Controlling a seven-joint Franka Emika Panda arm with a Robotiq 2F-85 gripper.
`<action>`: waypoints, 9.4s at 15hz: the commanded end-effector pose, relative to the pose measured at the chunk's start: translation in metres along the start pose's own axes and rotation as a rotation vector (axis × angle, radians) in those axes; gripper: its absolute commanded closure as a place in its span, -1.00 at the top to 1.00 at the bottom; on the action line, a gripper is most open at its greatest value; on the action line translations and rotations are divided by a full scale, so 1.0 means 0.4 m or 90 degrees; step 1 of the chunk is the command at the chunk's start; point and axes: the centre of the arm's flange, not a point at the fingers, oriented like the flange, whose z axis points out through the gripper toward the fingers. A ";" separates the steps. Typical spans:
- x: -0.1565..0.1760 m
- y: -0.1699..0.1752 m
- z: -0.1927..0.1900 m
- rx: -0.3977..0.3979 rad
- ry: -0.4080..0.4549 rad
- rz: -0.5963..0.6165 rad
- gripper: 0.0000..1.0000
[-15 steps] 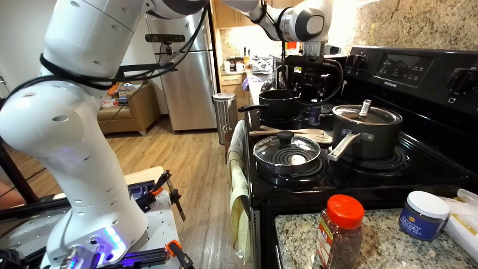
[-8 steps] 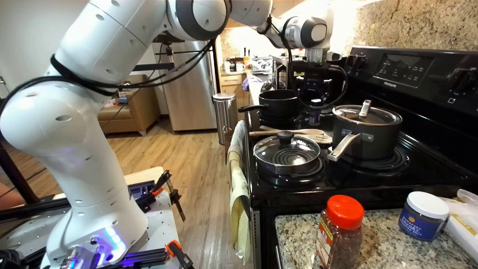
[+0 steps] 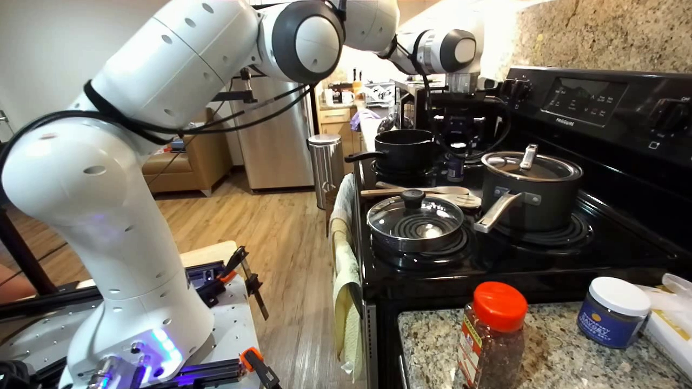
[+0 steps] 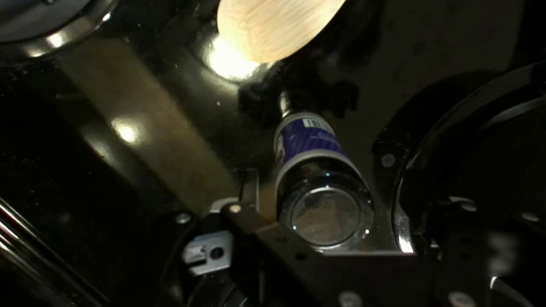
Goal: Move the bottle on the stovetop to the counter on the right
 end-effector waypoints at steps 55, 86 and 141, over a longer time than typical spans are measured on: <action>-0.726 0.156 -0.454 -0.054 0.281 0.604 0.00; -1.232 0.460 -0.420 -0.005 0.268 1.157 -0.50; -1.529 0.727 0.091 0.068 -0.050 1.533 -0.50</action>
